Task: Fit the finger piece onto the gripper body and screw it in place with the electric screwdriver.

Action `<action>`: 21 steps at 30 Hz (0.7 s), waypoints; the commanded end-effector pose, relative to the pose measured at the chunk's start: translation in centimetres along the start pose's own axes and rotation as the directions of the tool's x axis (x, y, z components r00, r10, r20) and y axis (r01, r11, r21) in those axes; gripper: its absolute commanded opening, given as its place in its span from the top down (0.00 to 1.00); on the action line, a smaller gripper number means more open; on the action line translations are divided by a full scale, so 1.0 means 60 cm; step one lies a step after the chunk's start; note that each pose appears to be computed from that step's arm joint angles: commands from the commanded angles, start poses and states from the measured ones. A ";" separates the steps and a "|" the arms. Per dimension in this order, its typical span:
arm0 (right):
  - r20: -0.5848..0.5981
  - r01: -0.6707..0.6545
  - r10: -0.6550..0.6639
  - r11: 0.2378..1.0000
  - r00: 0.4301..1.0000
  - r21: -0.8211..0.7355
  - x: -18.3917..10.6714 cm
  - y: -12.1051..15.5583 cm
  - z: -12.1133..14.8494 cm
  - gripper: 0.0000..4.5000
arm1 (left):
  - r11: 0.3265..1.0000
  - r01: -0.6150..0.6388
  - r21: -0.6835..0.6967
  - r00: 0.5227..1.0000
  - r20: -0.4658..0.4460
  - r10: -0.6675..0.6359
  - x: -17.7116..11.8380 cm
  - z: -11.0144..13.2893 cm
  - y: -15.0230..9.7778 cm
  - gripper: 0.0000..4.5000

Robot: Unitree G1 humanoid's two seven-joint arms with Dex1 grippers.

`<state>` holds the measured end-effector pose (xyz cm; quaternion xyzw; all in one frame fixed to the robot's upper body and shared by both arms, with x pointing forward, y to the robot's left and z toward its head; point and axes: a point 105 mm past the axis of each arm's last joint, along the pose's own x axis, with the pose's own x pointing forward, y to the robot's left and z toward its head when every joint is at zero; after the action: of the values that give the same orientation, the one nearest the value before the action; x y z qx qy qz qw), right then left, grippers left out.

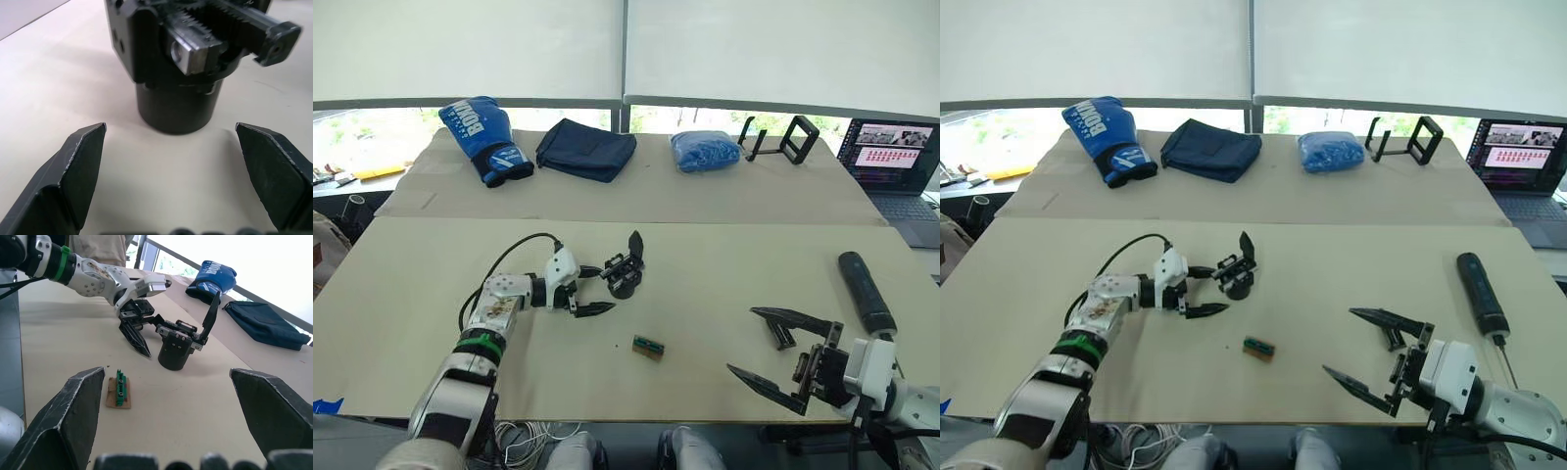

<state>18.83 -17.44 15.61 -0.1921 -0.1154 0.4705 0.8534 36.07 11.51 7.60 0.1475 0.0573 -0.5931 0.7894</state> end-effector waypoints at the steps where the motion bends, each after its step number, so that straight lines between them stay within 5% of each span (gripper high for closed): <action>1: 0.018 0.012 -0.011 0.999 1.000 -0.035 0.000 -0.001 0.018 0.00 | 0.997 0.063 0.036 0.998 0.012 -0.064 0.013 0.014 -0.001 0.01; 13: -0.004 0.040 -0.040 0.999 0.999 -0.037 -0.006 0.006 0.021 0.00 | 0.995 0.094 0.041 0.994 0.048 -0.096 0.038 0.031 0.002 0.01; 16: -0.009 0.039 -0.040 0.998 0.999 -0.044 -0.007 0.002 0.022 0.00 | 0.996 0.083 0.037 0.996 0.042 -0.084 0.041 0.029 0.004 0.17; 19: -0.013 0.031 -0.031 0.998 0.999 -0.048 -0.007 0.001 0.021 0.00 | 0.997 0.071 0.039 0.996 0.042 -0.072 0.040 0.024 0.003 0.48; 21: -0.013 0.028 -0.029 0.998 0.999 -0.051 -0.007 -0.002 0.020 0.00 | 0.998 0.056 0.041 0.996 0.072 -0.059 0.040 0.028 0.003 0.49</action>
<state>18.33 -17.62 15.72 -0.2050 -0.1073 0.4523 0.8613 36.57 9.05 7.76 0.1430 0.0457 -0.6257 0.7655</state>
